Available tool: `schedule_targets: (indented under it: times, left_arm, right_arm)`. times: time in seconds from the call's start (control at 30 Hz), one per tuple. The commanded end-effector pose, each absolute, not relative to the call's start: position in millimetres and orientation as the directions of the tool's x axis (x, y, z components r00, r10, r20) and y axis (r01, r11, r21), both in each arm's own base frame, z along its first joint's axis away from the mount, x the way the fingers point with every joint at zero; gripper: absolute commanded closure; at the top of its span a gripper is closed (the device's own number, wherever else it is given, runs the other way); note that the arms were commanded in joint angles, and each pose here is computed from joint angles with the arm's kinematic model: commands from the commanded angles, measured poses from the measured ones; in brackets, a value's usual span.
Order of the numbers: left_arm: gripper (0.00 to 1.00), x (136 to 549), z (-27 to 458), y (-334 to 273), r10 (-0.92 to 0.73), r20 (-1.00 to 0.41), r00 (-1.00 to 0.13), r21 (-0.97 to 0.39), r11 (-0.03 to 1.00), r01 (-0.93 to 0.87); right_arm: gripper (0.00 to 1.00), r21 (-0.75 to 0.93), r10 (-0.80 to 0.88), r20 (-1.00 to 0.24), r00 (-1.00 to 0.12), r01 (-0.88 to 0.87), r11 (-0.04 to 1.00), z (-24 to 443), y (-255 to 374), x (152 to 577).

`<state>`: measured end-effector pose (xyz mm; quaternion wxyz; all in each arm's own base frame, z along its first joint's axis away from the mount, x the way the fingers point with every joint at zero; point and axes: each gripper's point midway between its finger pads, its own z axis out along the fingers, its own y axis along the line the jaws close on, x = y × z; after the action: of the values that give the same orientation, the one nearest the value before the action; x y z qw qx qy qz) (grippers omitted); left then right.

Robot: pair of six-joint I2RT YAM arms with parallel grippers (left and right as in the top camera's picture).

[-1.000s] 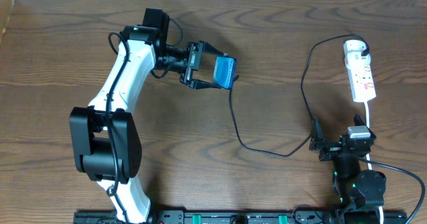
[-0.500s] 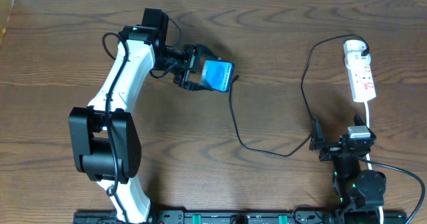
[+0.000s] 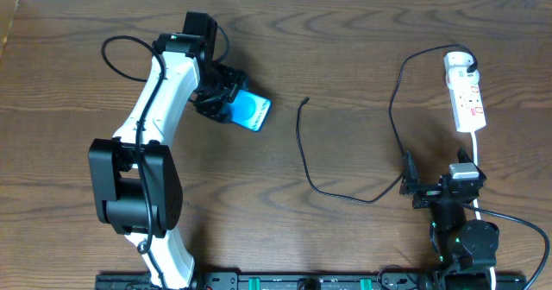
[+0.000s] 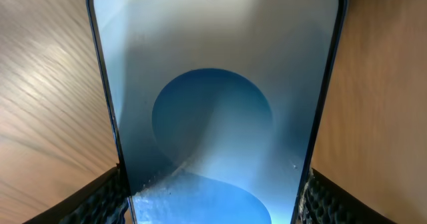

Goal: Plug charger to phone and switch on socket

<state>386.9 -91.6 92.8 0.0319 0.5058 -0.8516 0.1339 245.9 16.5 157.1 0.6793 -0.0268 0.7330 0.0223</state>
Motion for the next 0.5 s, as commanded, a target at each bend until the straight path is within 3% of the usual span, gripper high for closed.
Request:
schedule_targets:
  times: [0.0, 0.47]
  left_arm:
    - [0.39, 394.7, 110.2, -62.3, -0.865, 0.018, -0.501, -0.187, 0.489, -0.852]
    - [0.39, 394.6, 109.8, -57.9, -0.851, -0.01, -0.525, -0.174, 0.518, -0.837]
  right_arm:
    - [0.01, 0.011, 0.005, -0.997, -0.078, -0.079, 0.997, 156.0, 18.7, 245.6]
    - [0.01, 0.002, -0.001, -0.998, -0.069, -0.047, 0.999, 158.1, 13.0, 246.1]
